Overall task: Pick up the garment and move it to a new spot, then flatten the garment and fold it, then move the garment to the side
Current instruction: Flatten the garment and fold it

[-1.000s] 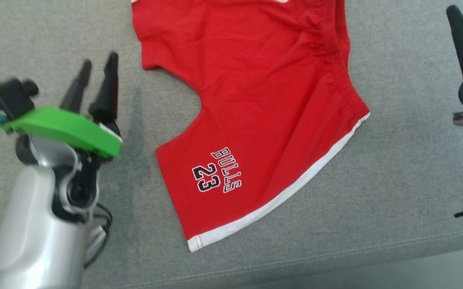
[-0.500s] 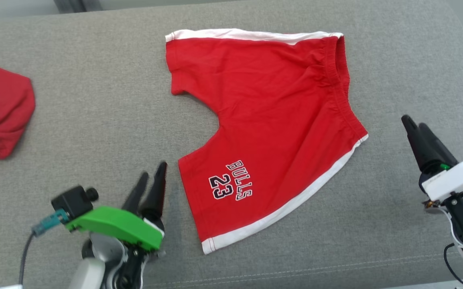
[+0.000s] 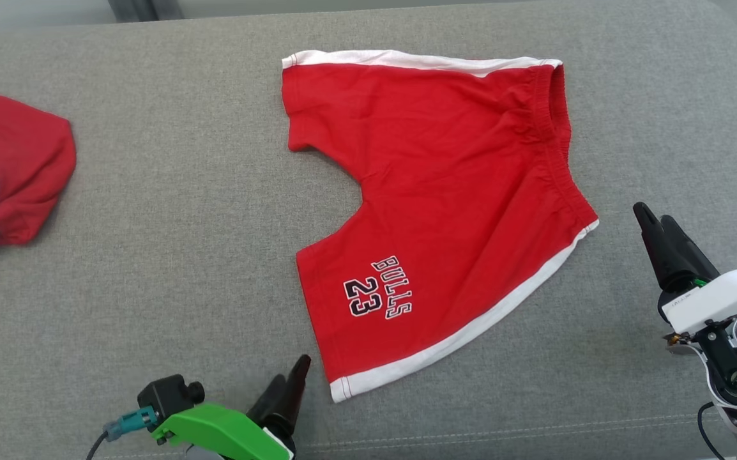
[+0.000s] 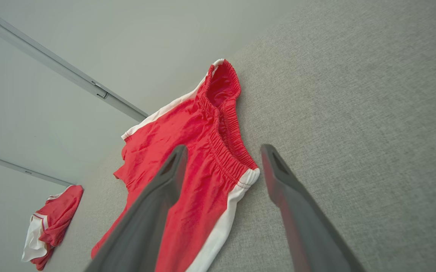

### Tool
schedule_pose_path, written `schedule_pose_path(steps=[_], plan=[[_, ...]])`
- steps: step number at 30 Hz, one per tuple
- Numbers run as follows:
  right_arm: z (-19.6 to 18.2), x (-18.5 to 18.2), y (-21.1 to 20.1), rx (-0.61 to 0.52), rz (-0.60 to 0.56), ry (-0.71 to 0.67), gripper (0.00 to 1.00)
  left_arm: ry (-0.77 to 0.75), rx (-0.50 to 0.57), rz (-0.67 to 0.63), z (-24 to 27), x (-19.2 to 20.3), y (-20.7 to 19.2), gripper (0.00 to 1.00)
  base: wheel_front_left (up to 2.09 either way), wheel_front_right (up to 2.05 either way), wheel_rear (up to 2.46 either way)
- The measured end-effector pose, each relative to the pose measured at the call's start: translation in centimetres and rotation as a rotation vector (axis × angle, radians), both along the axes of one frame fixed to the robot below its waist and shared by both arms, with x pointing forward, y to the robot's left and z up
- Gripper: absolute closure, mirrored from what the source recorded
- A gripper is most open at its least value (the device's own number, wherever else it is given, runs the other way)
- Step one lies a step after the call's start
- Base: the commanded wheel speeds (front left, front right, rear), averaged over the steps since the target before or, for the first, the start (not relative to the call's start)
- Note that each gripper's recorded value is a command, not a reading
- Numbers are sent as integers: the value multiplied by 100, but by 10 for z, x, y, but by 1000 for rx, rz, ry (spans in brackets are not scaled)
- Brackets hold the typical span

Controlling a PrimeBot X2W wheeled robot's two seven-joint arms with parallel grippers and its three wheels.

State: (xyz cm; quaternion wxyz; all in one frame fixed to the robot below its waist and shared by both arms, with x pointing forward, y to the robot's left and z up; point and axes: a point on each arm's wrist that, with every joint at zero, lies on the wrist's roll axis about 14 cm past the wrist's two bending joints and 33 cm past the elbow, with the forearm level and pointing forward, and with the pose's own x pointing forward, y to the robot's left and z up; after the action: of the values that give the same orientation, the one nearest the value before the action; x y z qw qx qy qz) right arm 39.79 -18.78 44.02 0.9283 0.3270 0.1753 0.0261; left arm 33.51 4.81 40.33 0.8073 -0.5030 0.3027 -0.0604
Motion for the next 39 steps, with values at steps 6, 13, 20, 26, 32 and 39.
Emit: schedule_pose_path(steps=[6, 13, 20, 26, 32, 39], plan=[[-8, 1, -2, -7, -7, 17, 0, 80, -65, -33, -9, -16, -13, 0, 0, 0, 0], [-11, 5, -3, -17, -10, 18, 0, 126, -92, -101, -13, -31, -31, 0, 0, 0, 0], [-18, 6, -1, -29, -5, 34, 0, 153, -145, -125, -11, -36, -43, 0, 0, 0, 0], [-22, 8, 1, -24, 1, 42, 0, 147, -146, -116, -10, -32, -44, 0, 0, 0, 0], [-28, 6, 0, -28, -2, 57, 0, 112, -155, -116, -1, -24, -48, 0, 0, 0, 0], [-32, 4, 3, -22, 2, 68, 0, 86, -172, -128, 7, -20, -54, 0, 0, 0, 0]])
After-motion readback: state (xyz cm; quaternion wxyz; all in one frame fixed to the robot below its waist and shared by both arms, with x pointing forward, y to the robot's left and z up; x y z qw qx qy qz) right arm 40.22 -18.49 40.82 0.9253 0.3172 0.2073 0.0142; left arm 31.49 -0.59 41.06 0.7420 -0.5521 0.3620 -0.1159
